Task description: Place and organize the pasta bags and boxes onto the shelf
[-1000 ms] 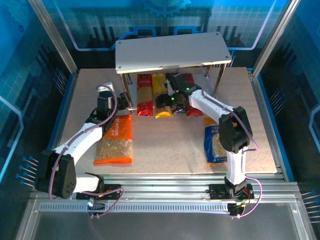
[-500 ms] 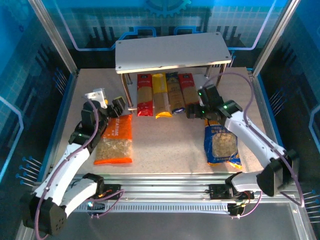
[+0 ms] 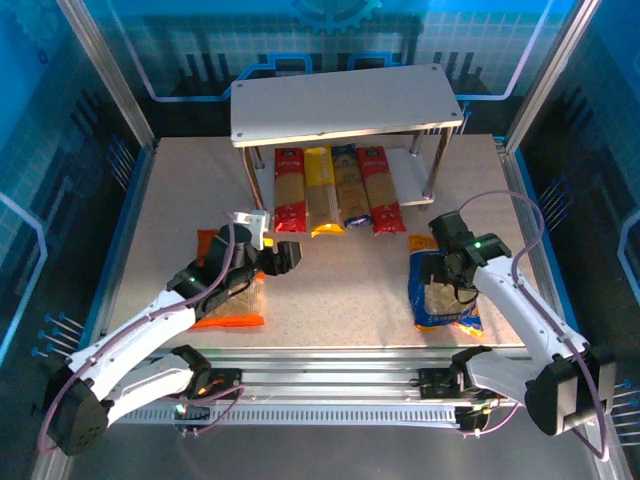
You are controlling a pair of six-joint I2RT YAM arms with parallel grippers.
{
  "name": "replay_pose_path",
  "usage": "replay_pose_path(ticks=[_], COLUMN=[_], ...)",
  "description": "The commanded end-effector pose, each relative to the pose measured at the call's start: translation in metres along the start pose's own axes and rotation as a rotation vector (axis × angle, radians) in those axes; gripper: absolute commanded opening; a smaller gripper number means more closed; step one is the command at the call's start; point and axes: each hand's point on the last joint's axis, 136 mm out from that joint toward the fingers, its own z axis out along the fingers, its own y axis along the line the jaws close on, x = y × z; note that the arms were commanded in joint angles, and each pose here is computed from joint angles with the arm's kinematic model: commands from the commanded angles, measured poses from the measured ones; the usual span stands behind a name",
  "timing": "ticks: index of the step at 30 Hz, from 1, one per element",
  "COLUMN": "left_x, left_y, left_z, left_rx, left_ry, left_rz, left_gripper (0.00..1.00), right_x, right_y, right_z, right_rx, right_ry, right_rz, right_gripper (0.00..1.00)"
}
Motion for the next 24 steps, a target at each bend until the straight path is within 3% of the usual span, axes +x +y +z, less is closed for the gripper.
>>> replay_pose_path(ticks=[1, 22, 24], left_x=[-0.007, -0.017, -0.017], left_y=[-0.011, -0.008, -0.008], left_z=[0.002, -0.004, -0.004], left_rx=[0.048, 0.014, 0.012], left_ry=[-0.019, -0.048, -0.047], left_rz=[-0.007, 0.011, 0.013], left_gripper=[0.80, 0.81, 0.81], right_x=[0.006, 0.008, 0.009], right_y=[-0.001, 0.024, 0.029], right_z=[0.018, 0.094, 0.096], right_rx=[-0.016, -0.136, -0.160], right_ry=[0.057, 0.211, 0.222], right_rz=[0.036, 0.072, 0.064], right_gripper=[1.00, 1.00, 0.96])
